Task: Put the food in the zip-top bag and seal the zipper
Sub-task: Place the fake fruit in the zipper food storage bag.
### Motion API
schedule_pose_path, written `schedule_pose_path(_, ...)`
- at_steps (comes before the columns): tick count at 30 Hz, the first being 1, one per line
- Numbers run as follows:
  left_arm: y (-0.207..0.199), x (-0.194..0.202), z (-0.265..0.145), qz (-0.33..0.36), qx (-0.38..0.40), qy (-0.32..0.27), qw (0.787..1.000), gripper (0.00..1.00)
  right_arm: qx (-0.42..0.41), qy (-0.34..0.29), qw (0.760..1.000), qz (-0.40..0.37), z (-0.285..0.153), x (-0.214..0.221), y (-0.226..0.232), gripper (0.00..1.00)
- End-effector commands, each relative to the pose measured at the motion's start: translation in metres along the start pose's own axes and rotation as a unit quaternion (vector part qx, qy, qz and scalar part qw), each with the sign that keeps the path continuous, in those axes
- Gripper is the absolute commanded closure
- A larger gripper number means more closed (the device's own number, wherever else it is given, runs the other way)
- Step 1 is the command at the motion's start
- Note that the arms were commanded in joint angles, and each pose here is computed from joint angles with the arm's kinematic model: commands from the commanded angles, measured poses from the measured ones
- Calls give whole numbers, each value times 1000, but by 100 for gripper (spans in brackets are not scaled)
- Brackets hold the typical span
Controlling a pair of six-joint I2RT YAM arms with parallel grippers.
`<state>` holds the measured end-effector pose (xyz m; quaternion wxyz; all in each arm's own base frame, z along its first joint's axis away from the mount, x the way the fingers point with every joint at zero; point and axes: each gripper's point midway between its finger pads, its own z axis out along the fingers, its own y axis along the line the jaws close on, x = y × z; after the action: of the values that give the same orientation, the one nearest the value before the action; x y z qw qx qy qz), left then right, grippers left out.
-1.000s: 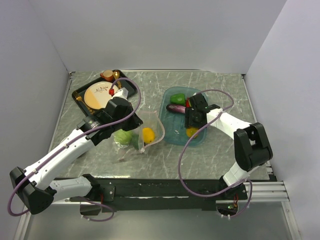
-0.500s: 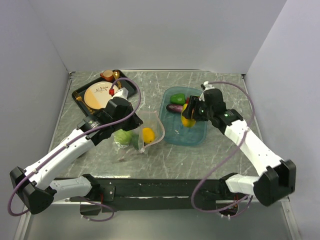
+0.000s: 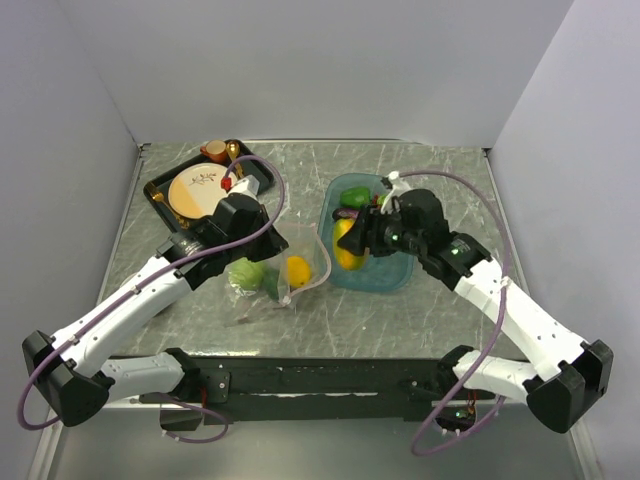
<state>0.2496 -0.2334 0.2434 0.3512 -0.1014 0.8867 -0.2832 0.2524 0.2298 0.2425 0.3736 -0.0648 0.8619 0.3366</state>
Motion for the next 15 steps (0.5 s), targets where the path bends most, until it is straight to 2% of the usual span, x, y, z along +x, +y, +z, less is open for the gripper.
schedule_pose_path(1,-14,-8,-4,-8,30,-16,999,99,-67,0,998,-12,-1,2,44,57)
schedule_pose_path(9,-12,-8,-6,-9,28,-17,999,99,-98,21,995,-30,17,11,75,56)
schedule_pose_path(15,-16,-8,-7,-5,33,-12,999,99,-81,42,995,-42,42,14,79,55)
